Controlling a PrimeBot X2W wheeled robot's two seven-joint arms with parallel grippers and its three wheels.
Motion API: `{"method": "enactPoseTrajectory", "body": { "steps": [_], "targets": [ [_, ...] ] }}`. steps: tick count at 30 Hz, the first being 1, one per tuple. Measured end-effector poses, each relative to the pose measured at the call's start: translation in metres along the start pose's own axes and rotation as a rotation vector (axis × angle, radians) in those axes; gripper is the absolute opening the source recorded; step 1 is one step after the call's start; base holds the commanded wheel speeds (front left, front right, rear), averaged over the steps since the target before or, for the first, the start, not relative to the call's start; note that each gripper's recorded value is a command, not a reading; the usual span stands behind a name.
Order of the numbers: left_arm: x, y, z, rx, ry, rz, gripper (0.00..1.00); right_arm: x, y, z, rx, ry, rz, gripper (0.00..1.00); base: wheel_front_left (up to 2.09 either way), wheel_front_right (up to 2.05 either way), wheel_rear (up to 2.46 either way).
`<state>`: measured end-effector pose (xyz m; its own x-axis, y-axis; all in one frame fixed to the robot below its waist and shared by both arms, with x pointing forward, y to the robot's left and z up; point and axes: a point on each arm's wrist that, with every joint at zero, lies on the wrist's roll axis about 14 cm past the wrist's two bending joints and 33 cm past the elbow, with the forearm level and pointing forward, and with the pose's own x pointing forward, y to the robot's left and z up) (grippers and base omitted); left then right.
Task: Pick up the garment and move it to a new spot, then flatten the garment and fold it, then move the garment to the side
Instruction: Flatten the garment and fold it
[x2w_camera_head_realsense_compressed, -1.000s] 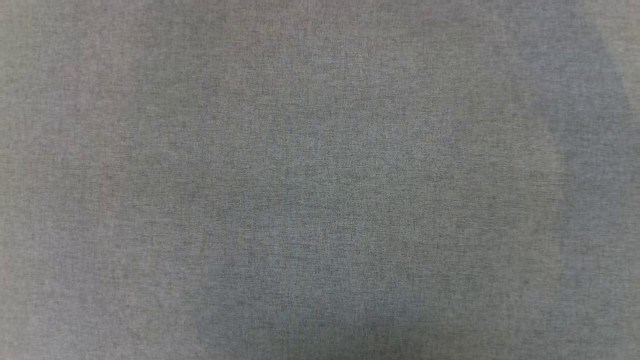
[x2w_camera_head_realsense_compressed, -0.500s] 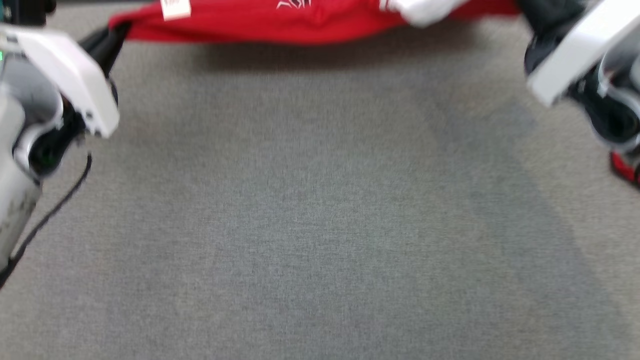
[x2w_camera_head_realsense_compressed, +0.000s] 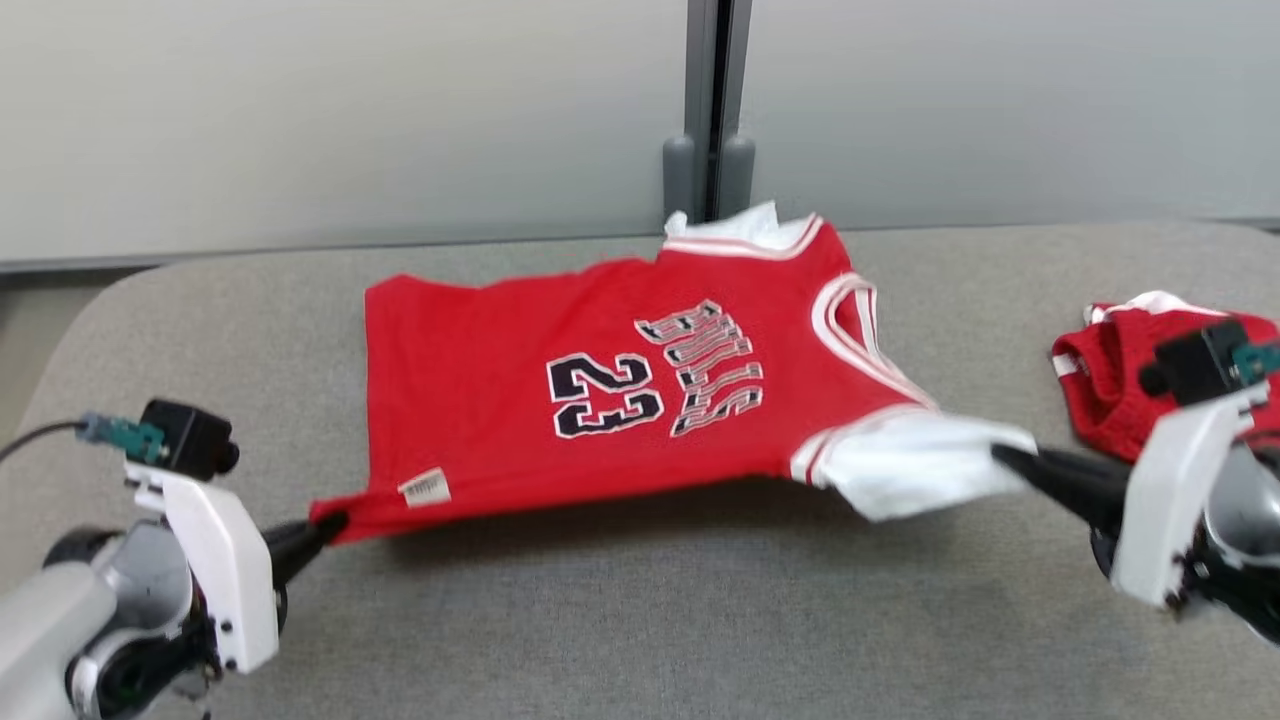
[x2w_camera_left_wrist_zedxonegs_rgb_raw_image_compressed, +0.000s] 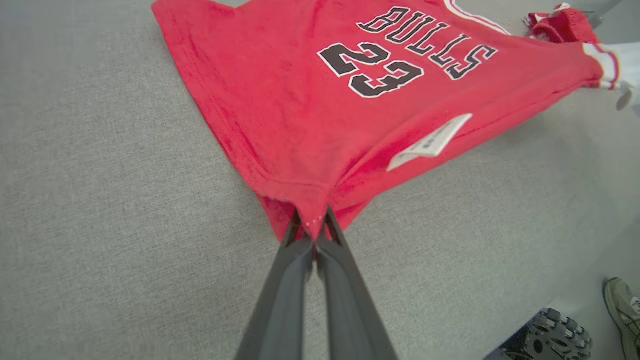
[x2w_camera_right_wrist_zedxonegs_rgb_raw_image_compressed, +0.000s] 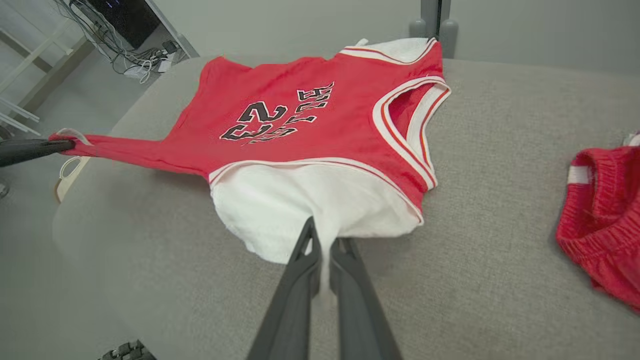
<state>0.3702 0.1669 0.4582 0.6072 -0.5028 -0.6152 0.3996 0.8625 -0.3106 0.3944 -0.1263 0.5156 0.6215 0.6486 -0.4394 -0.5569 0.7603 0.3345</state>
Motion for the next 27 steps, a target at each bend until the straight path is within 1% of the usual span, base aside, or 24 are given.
{"method": "enactPoseTrajectory", "body": {
  "steps": [3, 4, 5, 6, 9, 12, 16, 21, 24, 27],
  "targets": [
    [-0.012, -0.02, -0.022, -0.013, 0.045, -0.03, 0.0, -0.022, 0.007, -0.023, 0.022, 0.061, 0.005, 0.0, 0.0, 0.0, 0.0],
    [-0.012, -0.02, -0.022, -0.013, 0.045, -0.03, 0.0, -0.022, 0.007, -0.023, 0.022, 0.061, 0.005, 0.0, 0.0, 0.0, 0.0],
    [-0.02, -0.031, -0.04, -0.015, 0.095, -0.05, 0.0, -0.035, 0.014, -0.039, 0.049, 0.104, 0.019, 0.0, 0.0, 0.0, 0.0],
    [-0.024, -0.035, -0.047, -0.018, 0.118, -0.059, 0.0, -0.041, 0.018, -0.046, 0.061, 0.127, 0.028, 0.0, 0.0, 0.0, 0.0],
    [-0.035, -0.045, -0.067, -0.038, 0.19, -0.078, 0.0, -0.058, 0.023, -0.064, 0.1, 0.187, 0.036, 0.0, 0.0, 0.0, 0.0],
    [-0.045, -0.055, -0.078, -0.055, 0.232, -0.102, 0.0, -0.069, 0.028, -0.075, 0.145, 0.221, 0.047, 0.0, 0.0, 0.0, 0.0],
    [-0.053, -0.063, -0.086, -0.074, 0.276, -0.12, 0.0, -0.073, 0.036, -0.075, 0.167, 0.223, 0.074, 0.0, 0.0, 0.0, 0.0],
    [-0.054, -0.06, -0.084, -0.087, 0.284, -0.107, 0.0, -0.068, 0.037, -0.072, 0.161, 0.236, 0.09, 0.0, 0.0, 0.0, 0.0],
    [-0.051, -0.057, -0.081, -0.114, 0.315, -0.107, 0.0, -0.057, 0.033, -0.061, 0.146, 0.242, 0.098, 0.0, 0.0, 0.0, 0.0],
    [-0.046, -0.052, -0.08, -0.149, 0.371, -0.112, 0.0, -0.043, 0.026, -0.055, 0.159, 0.276, 0.101, 0.0, 0.0, 0.0, 0.0]
  ]
}}
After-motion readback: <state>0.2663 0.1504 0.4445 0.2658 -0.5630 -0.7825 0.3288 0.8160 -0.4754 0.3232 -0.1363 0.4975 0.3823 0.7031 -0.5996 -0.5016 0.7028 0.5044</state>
